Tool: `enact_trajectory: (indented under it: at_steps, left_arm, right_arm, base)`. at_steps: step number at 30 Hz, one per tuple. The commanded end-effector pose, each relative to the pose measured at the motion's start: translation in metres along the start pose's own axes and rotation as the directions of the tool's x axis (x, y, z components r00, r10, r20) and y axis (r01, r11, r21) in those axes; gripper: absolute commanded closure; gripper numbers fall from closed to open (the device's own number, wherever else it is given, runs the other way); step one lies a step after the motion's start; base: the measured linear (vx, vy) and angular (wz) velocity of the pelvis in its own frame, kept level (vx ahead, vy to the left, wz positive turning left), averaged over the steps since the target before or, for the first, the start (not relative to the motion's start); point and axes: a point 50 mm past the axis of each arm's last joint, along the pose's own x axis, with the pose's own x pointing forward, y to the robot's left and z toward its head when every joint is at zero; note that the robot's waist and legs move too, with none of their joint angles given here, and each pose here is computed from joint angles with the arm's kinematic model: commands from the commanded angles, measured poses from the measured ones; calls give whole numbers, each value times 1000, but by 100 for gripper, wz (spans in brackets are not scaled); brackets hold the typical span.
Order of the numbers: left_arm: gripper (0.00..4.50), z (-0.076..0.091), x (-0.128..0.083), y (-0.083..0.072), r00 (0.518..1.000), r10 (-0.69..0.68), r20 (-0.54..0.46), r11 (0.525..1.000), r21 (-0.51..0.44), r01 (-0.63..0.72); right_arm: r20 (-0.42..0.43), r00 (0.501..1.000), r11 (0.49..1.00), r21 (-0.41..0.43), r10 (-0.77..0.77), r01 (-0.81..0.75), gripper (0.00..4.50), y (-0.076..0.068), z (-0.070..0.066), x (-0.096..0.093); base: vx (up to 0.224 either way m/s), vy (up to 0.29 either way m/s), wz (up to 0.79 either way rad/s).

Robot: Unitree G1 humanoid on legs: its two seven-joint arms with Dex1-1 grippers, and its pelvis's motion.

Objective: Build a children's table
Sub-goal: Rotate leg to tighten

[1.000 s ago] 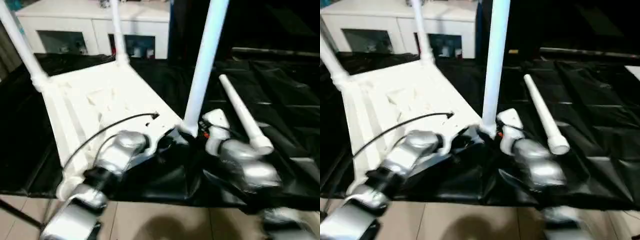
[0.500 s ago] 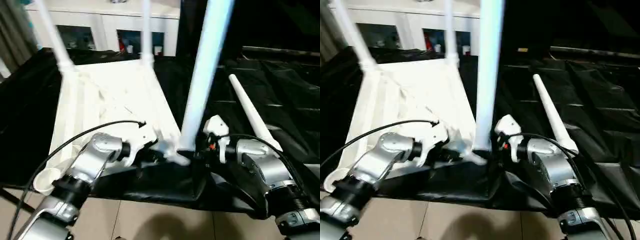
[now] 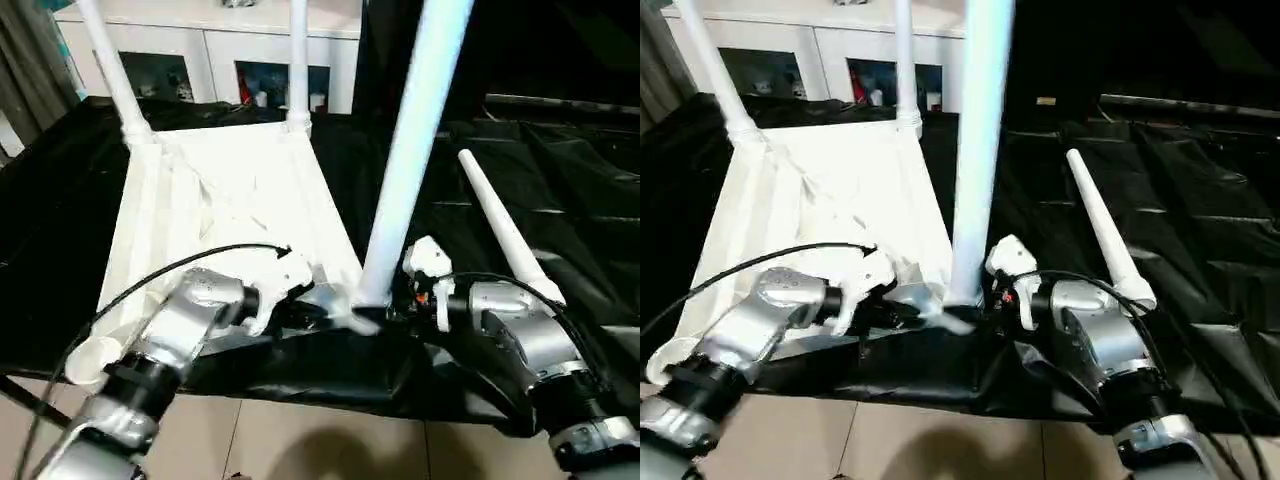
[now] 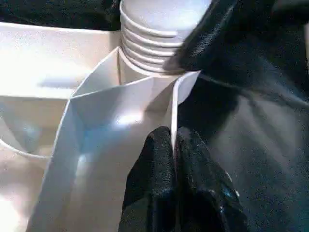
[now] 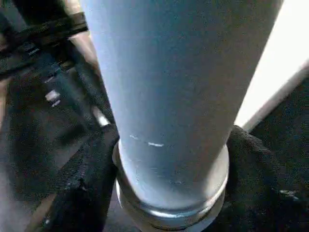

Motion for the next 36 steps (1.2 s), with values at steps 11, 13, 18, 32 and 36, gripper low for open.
enact_trajectory:
  at_steps: [11, 13, 18, 32, 36]
  left_arm:
    - [450, 31, 37, 27, 917, 399, 31, 913, -104, -394]
    - [450, 34, 40, 26, 916, 398, 39, 915, -87, -394]
    - [450, 31, 41, 23, 938, 342, 53, 940, -28, -341]
    - [450, 3, 6, -6, 995, -94, 29, 991, 94, 91]
    - [450, -1, -2, -10, 990, -143, 13, 987, 81, 142]
  right_arm:
    - [-47, 868, 843, 217, -494, 492, 173, 3, -15, 48]
    - [-26, 874, 855, 198, -485, 480, 173, 7, -11, 53]
    - [53, 897, 886, 190, -439, 423, 103, 5, -1, 50]
    - [57, 992, 992, -61, -110, 114, 59, -10, 10, 0]
    - [28, 1000, 997, -80, -6, 8, 59, -6, 9, -3]
  base:
    - [0, 0, 0]
    - [0, 0, 0]
    - [0, 0, 0]
    - [0, 0, 0]
    - [0, 0, 0]
